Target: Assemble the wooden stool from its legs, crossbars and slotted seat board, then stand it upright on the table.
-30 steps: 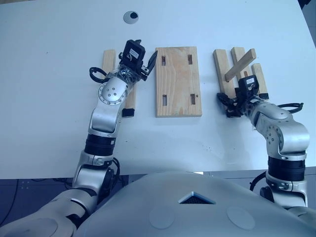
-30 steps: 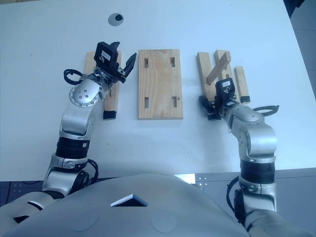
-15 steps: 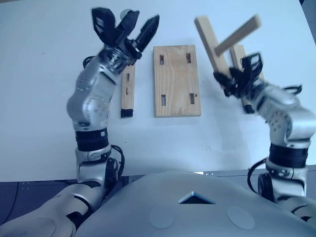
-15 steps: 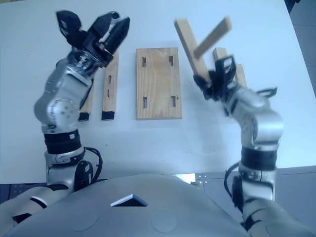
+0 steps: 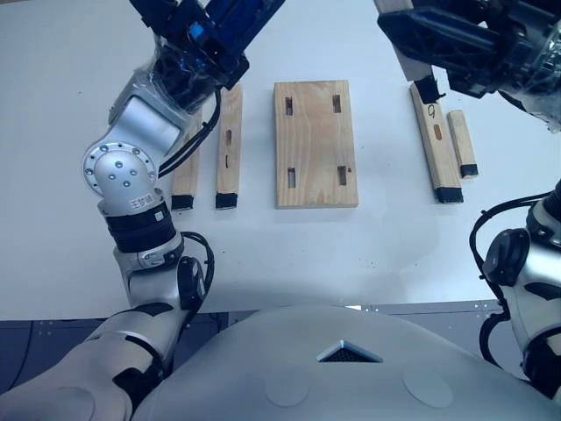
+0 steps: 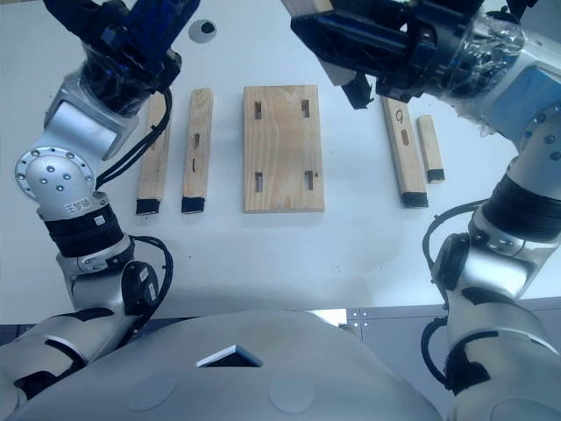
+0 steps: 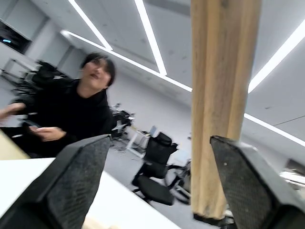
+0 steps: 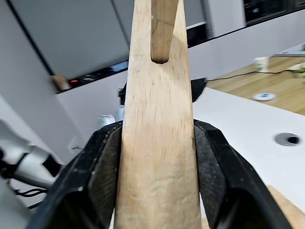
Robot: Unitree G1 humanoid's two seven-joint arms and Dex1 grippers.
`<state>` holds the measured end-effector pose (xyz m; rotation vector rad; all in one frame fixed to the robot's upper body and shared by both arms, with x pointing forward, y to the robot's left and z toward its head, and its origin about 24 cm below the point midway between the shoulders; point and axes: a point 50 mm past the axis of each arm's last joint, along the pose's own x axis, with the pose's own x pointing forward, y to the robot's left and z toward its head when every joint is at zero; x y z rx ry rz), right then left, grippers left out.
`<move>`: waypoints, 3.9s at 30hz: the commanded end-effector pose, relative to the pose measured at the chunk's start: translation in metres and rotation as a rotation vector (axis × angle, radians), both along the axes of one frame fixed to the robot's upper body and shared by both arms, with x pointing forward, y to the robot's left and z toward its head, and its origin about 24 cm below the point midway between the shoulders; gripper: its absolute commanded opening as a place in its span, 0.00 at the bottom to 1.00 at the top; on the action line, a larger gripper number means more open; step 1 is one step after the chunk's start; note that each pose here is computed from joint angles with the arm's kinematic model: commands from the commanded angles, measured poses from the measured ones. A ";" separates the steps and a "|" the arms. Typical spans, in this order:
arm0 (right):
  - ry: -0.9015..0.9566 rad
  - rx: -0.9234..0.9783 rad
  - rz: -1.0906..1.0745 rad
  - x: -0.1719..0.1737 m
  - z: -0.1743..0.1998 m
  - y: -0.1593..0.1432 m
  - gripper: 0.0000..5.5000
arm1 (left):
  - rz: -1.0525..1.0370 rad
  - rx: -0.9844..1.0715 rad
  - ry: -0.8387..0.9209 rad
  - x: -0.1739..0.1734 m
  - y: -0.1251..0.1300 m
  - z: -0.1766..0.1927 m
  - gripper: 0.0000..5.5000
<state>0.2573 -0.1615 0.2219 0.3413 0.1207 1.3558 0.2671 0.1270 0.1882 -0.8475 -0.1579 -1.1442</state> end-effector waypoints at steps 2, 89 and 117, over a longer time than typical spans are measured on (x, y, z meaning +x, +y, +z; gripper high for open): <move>0.006 -0.036 0.023 -0.006 -0.002 0.000 0.37 | -0.098 -0.081 -0.055 -0.011 0.003 0.017 0.69; 0.027 -0.944 -0.071 -0.018 -0.182 -0.025 0.73 | -0.010 0.539 -0.234 0.003 0.022 -0.063 0.37; 0.019 -1.010 -0.010 -0.019 -0.187 -0.030 0.73 | 0.026 0.481 -0.236 0.012 0.025 -0.057 0.37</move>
